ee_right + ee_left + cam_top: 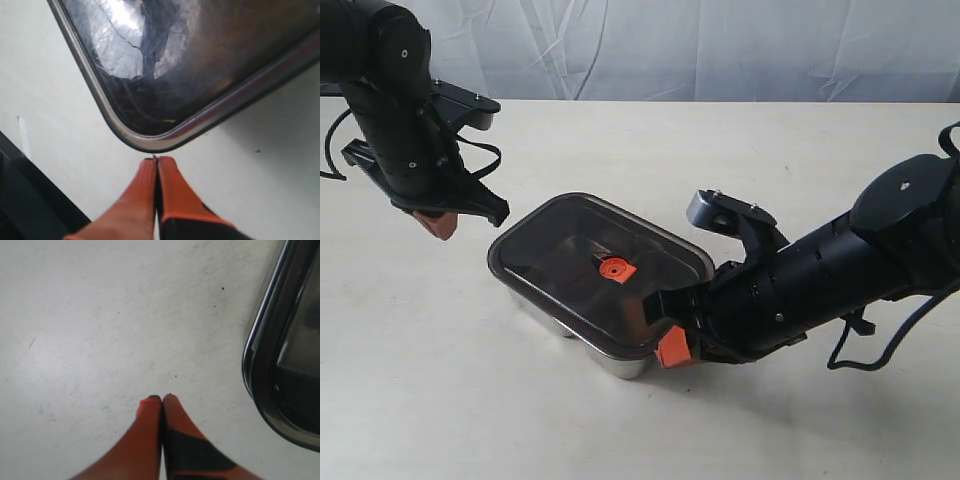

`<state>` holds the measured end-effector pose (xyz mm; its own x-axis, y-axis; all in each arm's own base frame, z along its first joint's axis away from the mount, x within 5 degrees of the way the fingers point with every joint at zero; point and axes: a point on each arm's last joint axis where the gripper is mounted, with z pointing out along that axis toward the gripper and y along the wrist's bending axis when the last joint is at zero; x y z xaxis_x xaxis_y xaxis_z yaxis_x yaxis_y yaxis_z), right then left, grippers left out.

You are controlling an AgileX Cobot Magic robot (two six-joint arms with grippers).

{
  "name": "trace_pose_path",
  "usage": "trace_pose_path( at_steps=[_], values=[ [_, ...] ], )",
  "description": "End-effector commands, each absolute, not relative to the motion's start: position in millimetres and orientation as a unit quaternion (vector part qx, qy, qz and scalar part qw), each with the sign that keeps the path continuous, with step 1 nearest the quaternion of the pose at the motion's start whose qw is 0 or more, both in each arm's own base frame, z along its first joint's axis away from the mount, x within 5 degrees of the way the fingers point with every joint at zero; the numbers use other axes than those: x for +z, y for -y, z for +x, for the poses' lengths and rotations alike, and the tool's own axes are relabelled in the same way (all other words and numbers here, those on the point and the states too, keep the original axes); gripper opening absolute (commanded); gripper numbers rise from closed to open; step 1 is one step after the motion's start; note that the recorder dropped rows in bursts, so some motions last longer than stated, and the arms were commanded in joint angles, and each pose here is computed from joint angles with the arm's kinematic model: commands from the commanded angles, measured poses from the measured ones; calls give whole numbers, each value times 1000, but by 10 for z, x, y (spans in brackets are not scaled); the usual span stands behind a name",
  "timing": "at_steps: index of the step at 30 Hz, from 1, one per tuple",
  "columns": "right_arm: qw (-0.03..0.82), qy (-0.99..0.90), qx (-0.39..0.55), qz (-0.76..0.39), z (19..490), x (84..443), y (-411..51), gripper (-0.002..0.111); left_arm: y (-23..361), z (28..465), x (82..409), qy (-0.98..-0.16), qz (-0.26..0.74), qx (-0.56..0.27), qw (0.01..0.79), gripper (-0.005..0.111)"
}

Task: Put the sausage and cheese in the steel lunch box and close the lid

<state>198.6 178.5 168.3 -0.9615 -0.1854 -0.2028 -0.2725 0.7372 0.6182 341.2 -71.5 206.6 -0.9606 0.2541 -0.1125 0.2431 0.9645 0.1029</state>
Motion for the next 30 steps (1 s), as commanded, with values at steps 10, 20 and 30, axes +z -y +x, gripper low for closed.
trace_pose_path(
  at_steps=[10,20,30],
  values=[
    [89,-932,330,-117,2044,1687,-1779,-1,728,3427,2113,-989,118,33,78,0],
    [93,-933,326,-118,2051,1683,-1774,-1,747,3383,2110,-990,129,20,54,0],
    [72,-930,336,-129,2005,1689,-1786,-1,777,3266,2043,-989,145,-6,6,0]
  ],
)
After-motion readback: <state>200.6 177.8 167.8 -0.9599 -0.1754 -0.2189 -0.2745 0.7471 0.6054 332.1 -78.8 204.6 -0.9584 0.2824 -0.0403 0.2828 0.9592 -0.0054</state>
